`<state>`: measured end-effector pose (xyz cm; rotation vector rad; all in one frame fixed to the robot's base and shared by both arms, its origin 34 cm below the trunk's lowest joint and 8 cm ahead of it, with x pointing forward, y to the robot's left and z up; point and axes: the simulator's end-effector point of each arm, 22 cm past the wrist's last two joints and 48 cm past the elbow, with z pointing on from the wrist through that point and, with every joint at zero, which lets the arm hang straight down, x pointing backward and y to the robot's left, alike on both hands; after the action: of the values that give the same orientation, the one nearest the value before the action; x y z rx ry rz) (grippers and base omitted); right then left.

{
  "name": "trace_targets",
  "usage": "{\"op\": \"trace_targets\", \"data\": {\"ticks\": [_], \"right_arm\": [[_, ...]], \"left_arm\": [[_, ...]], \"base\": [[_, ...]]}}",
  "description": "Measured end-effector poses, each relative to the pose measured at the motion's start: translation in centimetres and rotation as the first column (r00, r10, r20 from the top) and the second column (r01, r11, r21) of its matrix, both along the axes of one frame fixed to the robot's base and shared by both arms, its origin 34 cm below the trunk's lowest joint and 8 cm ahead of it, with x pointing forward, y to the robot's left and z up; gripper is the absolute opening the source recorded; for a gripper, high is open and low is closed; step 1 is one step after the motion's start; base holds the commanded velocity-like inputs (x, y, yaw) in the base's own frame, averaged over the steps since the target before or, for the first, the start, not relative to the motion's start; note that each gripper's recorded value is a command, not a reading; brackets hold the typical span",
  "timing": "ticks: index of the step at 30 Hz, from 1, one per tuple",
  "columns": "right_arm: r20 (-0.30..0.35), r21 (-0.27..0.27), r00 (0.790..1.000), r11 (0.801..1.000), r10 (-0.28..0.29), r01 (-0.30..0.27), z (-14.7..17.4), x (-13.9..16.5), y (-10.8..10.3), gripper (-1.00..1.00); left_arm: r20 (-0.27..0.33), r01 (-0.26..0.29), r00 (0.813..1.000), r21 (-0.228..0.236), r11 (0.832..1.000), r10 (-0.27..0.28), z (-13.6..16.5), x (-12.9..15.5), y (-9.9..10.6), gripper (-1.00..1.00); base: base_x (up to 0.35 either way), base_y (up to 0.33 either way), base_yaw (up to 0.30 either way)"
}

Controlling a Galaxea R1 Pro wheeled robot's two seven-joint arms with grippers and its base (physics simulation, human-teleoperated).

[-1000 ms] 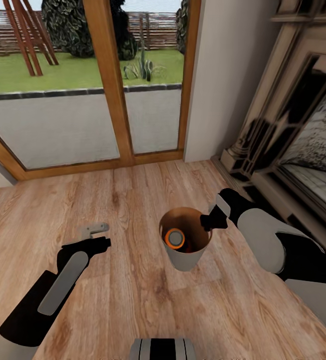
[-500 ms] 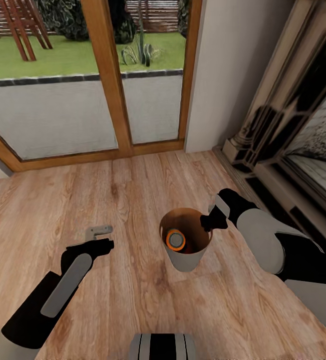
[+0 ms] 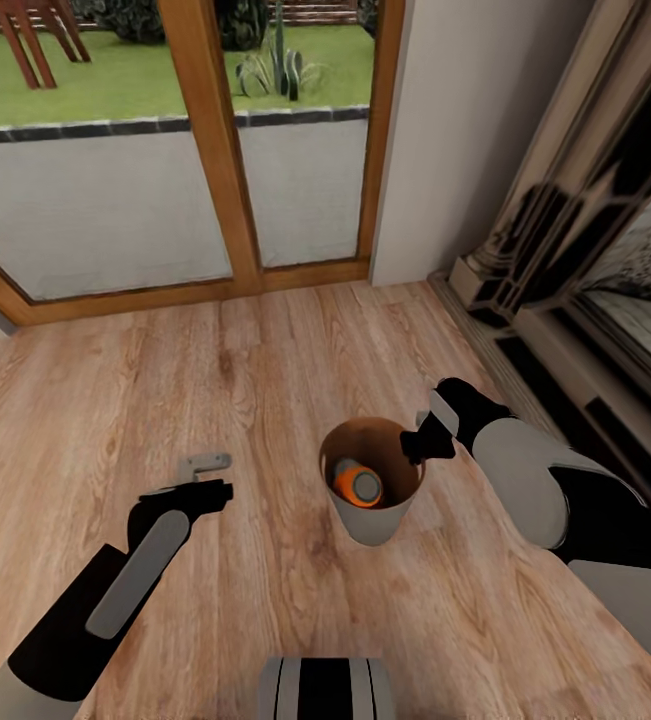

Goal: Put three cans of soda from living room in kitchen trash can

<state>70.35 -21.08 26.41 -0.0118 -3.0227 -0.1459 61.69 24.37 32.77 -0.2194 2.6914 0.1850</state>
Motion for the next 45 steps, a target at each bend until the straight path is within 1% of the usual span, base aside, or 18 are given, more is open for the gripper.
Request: {"op": "trace_targets", "data": {"ticks": [4,8,12,16,23,24,25,26,27,28,45], "right_arm": [[-0.016,0.002,1.0,1.0,-0.002,0.002,-1.1,-0.4,0.0,-1.0],[-0.017,-0.004,1.0,1.0,0.002,-0.002,-1.1,-0.4,-0.1,-1.0],[-0.033,0.003,0.999,1.0,-0.004,0.004,-2.1,-0.8,0.1,-1.0],[-0.035,0.001,0.999,1.0,0.005,-0.005,-2.1,-0.3,0.1,-1.0],[-0.034,0.002,0.999,1.0,0.005,-0.005,-2.1,-0.4,0.2,-1.0],[-0.034,0.002,0.999,1.0,0.005,-0.005,-2.1,-0.4,0.2,1.0],[-0.036,-0.001,0.999,1.0,-0.001,0.001,-2.8,-0.7,-0.1,1.0],[-0.049,-0.009,0.999,1.0,0.007,-0.008,-3.1,-1.3,-0.2,1.0],[-0.051,0.026,0.998,0.999,-0.02,0.022,-3.1,-1.3,0.6,1.0],[-0.051,0.031,0.998,0.999,-0.023,0.025,-3.1,-1.3,0.8,1.0],[-0.051,0.031,0.998,0.999,-0.022,0.024,-3.1,-1.3,0.8,1.0]], "left_arm": [[-0.017,0.003,1.0,0.0,1.0,-0.003,-0.9,-0.3,-0.1,1.0],[-0.016,0.003,1.0,0.0,1.0,-0.003,-0.9,-0.3,-0.1,1.0],[-0.032,0.003,0.999,-0.002,1.0,-0.003,-1.8,-0.6,-0.2,1.0],[-0.044,0.004,0.999,-0.002,1.0,-0.004,-2.5,-0.9,-0.2,1.0],[-0.044,0.004,0.999,-0.005,1.0,-0.004,-2.4,-0.9,-0.4,1.0],[-0.044,0.004,0.999,-0.006,1.0,-0.004,-2.4,-0.9,-0.4,1.0],[-0.048,0.004,0.999,-0.008,1.0,-0.004,-2.7,-1.0,-0.5,1.0],[-0.048,0.004,0.999,-0.009,1.0,-0.005,-2.7,-1.0,-0.6,1.0],[-0.049,0.004,0.999,-0.01,1.0,-0.005,-2.7,-1.0,-0.6,1.0],[-0.049,0.004,0.999,-0.011,1.0,-0.005,-2.7,-1.0,-0.7,1.0],[-0.049,0.004,0.999,-0.011,1.0,-0.004,-2.7,-1.0,-0.7,1.0]], "base": [[0.0,0.0,0.0],[0.0,0.0,0.0],[0.0,0.0,0.0],[0.0,0.0,0.0],[0.0,0.0,0.0],[0.0,0.0,0.0],[0.0,0.0,0.0],[0.0,0.0,0.0],[0.0,0.0,0.0],[0.0,0.0,0.0],[0.0,0.0,0.0]]}}
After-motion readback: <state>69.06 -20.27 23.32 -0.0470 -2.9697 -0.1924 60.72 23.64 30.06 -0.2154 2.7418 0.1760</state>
